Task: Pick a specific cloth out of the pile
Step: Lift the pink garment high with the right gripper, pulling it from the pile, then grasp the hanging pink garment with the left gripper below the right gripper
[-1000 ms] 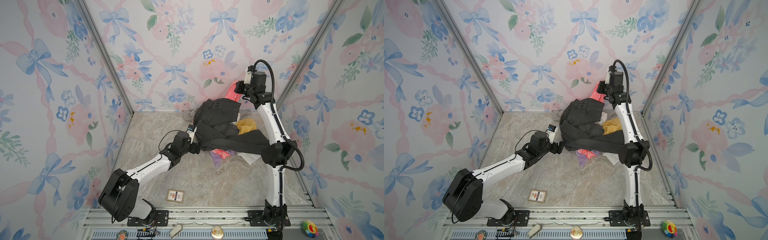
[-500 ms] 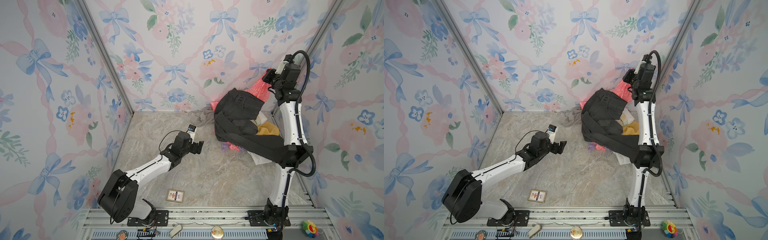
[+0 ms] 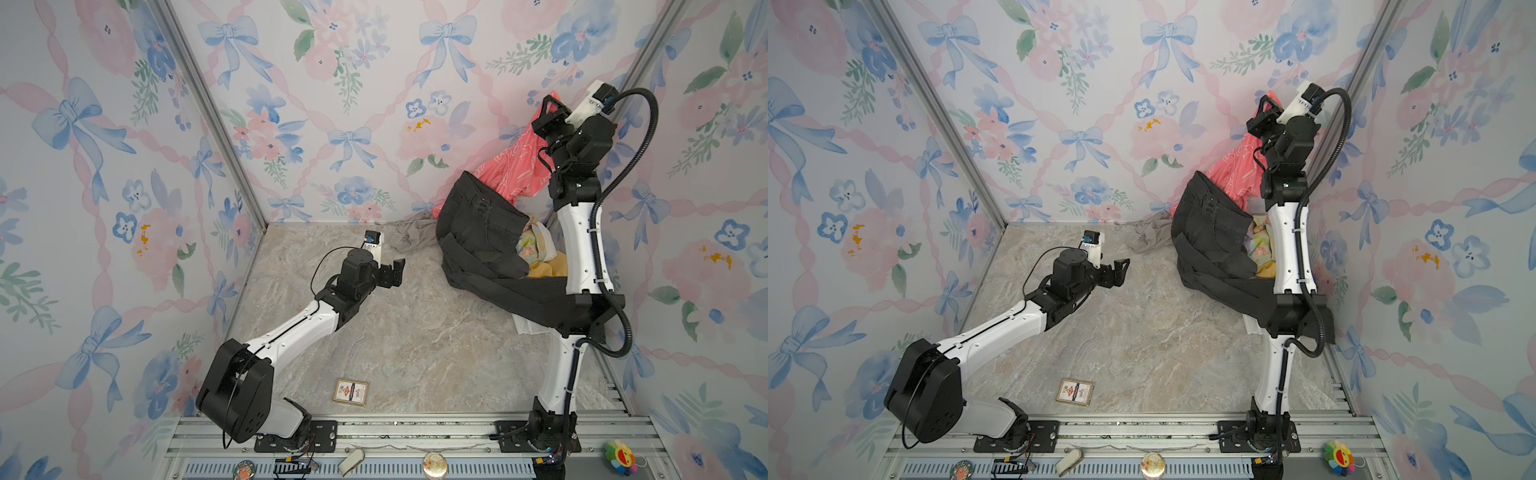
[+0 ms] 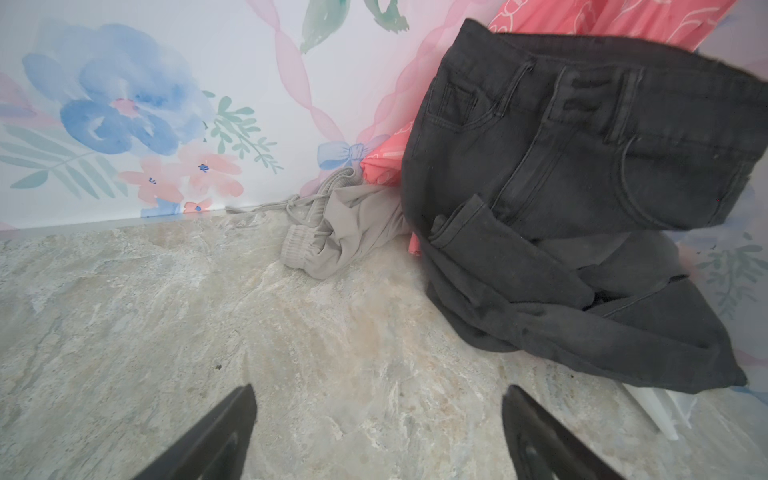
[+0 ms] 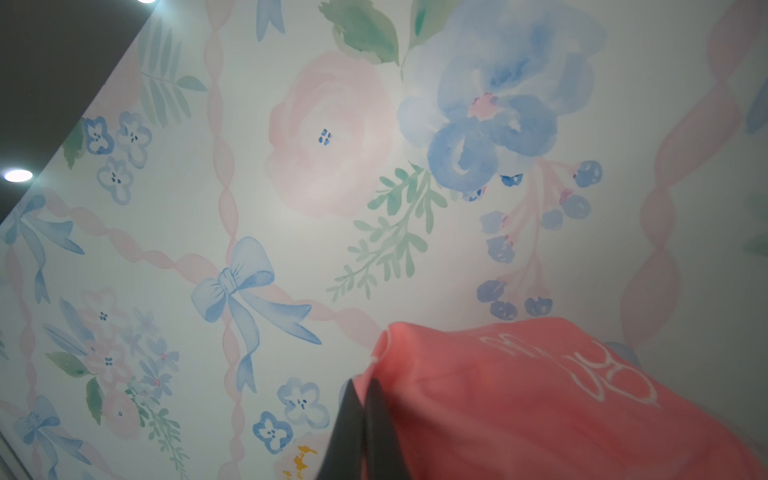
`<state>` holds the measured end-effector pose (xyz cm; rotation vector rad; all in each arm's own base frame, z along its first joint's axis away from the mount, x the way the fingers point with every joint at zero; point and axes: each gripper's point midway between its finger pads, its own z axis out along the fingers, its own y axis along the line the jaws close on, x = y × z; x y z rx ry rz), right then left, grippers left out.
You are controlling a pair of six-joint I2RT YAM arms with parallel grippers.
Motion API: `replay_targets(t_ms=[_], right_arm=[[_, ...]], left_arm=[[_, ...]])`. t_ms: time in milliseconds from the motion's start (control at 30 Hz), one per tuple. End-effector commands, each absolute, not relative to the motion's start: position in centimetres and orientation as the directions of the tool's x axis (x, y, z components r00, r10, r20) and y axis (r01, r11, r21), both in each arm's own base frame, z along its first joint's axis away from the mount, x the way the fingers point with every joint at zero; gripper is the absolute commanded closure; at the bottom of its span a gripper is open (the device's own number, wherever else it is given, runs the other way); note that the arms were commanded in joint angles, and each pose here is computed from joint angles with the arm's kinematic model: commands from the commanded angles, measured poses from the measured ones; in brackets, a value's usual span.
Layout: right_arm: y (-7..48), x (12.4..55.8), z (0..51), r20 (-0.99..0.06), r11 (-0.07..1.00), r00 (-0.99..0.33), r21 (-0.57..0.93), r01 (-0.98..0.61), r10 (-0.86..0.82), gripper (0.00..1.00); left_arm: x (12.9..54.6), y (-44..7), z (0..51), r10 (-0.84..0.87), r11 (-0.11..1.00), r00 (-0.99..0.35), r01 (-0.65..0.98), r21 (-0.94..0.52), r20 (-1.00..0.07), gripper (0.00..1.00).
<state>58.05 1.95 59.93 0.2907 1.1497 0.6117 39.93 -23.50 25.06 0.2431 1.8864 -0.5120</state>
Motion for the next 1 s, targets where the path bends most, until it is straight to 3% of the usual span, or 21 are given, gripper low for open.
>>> replay_targets(t_ms=[0,233,433,667,967], right_arm=[[3.8,45.7,72.9,-0.586,0.748,0.485,0.372,-0.550,0.649,1.00],[7.0,44.4,72.9,-0.645,0.718,0.405,0.340,-0.607,0.648,1.00],[8.9,45.0,70.9,-0.713,0.710,0.323,0.341,-0.616,0.623,1.00],[10.0,45.2,69.7,-0.755,0.709,0.271,0.340,-0.617,0.598,1.00],[10.7,45.0,68.4,-0.755,0.669,0.218,0.360,-0.650,0.618,1.00]], left_arm=[[40.9,-25.4,30.5,-0.180,0.825,-0.281,0.478,-0.300,-0.943,0.06],[42.5,-30.7,35.8,-0.213,0.733,-0.210,0.612,-0.298,-0.954,0.06],[45.3,-36.9,36.2,-0.203,0.679,-0.184,0.681,-0.274,-0.962,0.05],[46.9,-44.3,39.2,-0.255,0.607,-0.052,0.769,-0.201,-0.966,0.04],[51.0,-47.3,40.6,-0.253,0.706,0.136,0.703,-0.087,-0.958,0.02]])
